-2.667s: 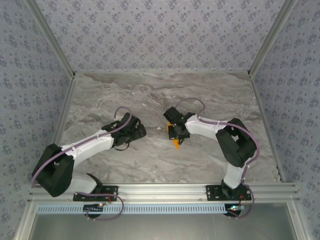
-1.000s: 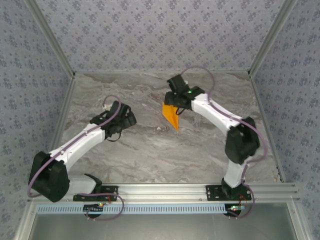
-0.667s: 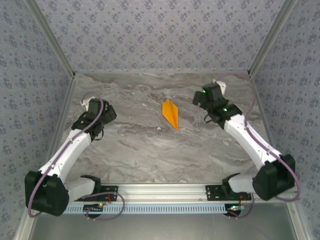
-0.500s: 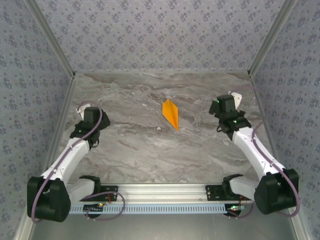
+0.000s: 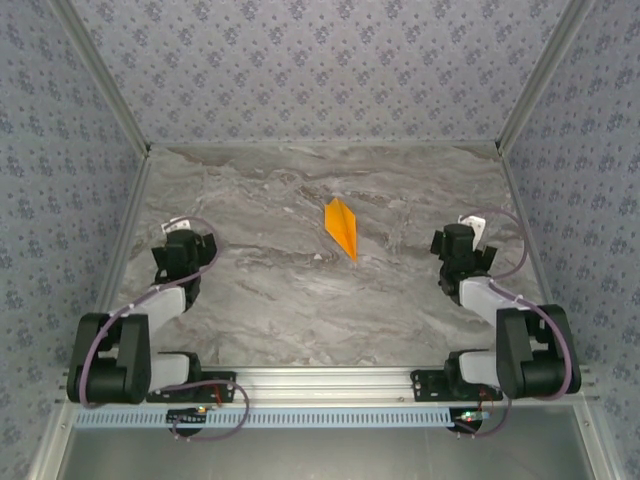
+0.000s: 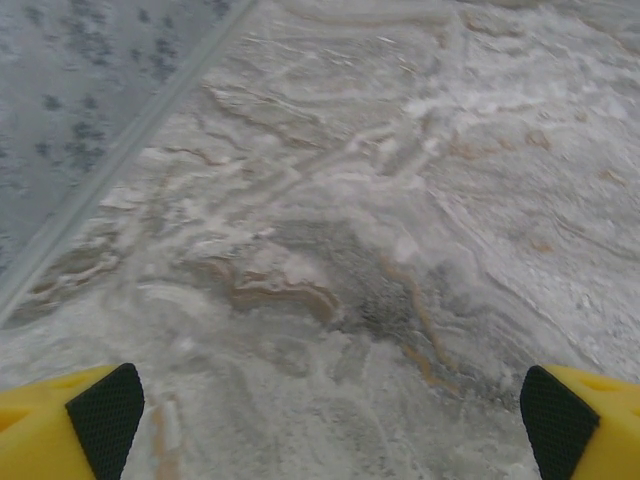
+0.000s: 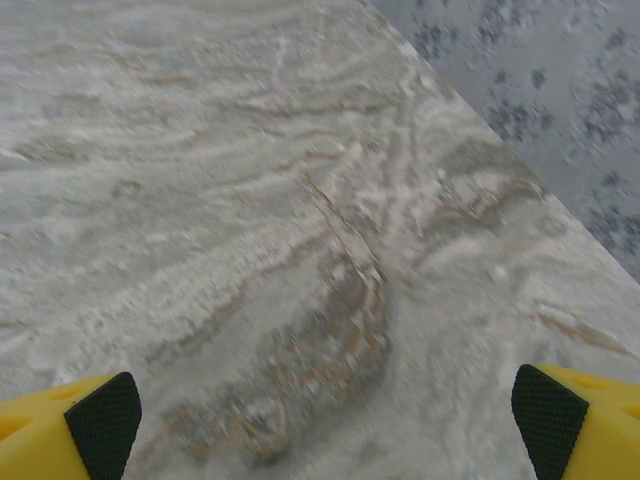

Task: Fold a paper plane with a square sheet of paper (pick it up from the middle)

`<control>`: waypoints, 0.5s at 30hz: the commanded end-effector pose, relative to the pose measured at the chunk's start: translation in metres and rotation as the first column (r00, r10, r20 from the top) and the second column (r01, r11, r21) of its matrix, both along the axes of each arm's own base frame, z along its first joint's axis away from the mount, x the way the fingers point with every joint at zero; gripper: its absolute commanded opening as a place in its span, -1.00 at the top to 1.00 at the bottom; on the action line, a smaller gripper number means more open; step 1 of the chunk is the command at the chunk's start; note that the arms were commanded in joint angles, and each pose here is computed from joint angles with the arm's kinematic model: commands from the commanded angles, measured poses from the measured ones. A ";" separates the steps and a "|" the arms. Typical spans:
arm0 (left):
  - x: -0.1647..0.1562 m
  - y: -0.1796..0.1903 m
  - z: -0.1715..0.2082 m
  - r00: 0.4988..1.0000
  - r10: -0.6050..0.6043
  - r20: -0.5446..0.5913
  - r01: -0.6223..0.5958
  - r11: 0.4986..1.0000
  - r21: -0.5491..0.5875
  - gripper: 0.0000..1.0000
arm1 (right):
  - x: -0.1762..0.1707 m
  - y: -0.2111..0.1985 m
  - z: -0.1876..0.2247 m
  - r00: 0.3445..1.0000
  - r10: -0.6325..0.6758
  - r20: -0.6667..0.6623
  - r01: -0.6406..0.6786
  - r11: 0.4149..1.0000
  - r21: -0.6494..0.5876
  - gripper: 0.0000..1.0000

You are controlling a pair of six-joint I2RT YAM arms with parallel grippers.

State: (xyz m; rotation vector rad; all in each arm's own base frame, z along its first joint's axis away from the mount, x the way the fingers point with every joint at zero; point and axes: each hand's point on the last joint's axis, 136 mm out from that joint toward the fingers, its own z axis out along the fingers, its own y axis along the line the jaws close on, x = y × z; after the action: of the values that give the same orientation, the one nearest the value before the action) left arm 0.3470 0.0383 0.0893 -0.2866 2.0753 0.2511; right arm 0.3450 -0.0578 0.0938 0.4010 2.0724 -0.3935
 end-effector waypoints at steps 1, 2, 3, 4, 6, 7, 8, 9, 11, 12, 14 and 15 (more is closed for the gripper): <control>0.027 -0.024 0.029 0.971 -0.173 0.164 0.173 0.985 0.018 -0.98 | 0.026 0.013 0.017 0.986 0.121 0.111 -0.119 0.992 -0.030 -1.00; 0.030 -0.028 0.030 0.965 -0.200 0.170 0.200 0.980 0.019 -0.99 | 0.029 0.017 0.015 0.983 0.154 0.097 -0.150 0.988 -0.047 -1.00; 0.034 -0.029 0.029 0.963 -0.213 0.162 0.212 0.977 0.025 -0.98 | 0.033 0.020 0.016 0.980 0.176 0.094 -0.172 0.984 -0.047 -1.00; 0.036 -0.027 0.027 0.962 -0.214 0.169 0.213 0.977 0.026 -0.98 | 0.035 0.023 0.016 0.975 0.198 0.102 -0.193 0.979 -0.058 -1.00; 0.039 -0.018 0.018 0.964 -0.192 0.184 0.197 0.980 -0.008 -0.98 | 0.037 0.025 0.013 0.968 0.219 0.119 -0.212 0.975 -0.067 -1.00; 0.040 -0.015 0.013 0.963 -0.187 0.194 0.195 0.980 -0.025 -0.98 | 0.038 0.026 0.010 0.963 0.243 0.114 -0.237 0.969 -0.067 -1.00; 0.040 -0.014 0.009 0.964 -0.182 0.194 0.192 0.981 -0.036 -0.99 | 0.039 0.025 0.007 0.962 0.249 0.117 -0.244 0.968 -0.057 -1.00; 0.041 -0.013 0.008 0.963 -0.182 0.198 0.194 0.980 -0.042 -0.98 | 0.038 0.024 0.004 0.960 0.252 0.121 -0.248 0.968 -0.043 -1.00; 0.042 -0.014 0.004 0.964 -0.189 0.187 0.201 0.979 -0.046 -0.98 | 0.038 0.024 -0.001 0.956 0.260 0.134 -0.259 0.965 -0.025 -1.00; 0.042 -0.015 0.004 0.963 -0.193 0.188 0.204 0.978 -0.045 -0.98 | 0.038 0.023 -0.002 0.955 0.265 0.136 -0.265 0.964 -0.018 -1.00; 0.044 -0.013 0.003 0.966 -0.181 0.187 0.192 0.980 -0.045 -0.99 | 0.038 0.023 -0.007 0.954 0.267 0.140 -0.268 0.963 -0.011 -1.00; 0.045 -0.011 0.002 0.970 -0.173 0.173 0.184 0.982 -0.046 -0.99 | 0.038 0.023 -0.010 0.953 0.268 0.140 -0.270 0.963 -0.005 -1.00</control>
State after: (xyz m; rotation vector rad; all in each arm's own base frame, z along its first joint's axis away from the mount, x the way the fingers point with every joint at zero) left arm 0.3820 0.0289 0.0761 -0.1579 1.9902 0.0757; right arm 0.3767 -0.0401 0.0780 0.1784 2.0110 -0.2270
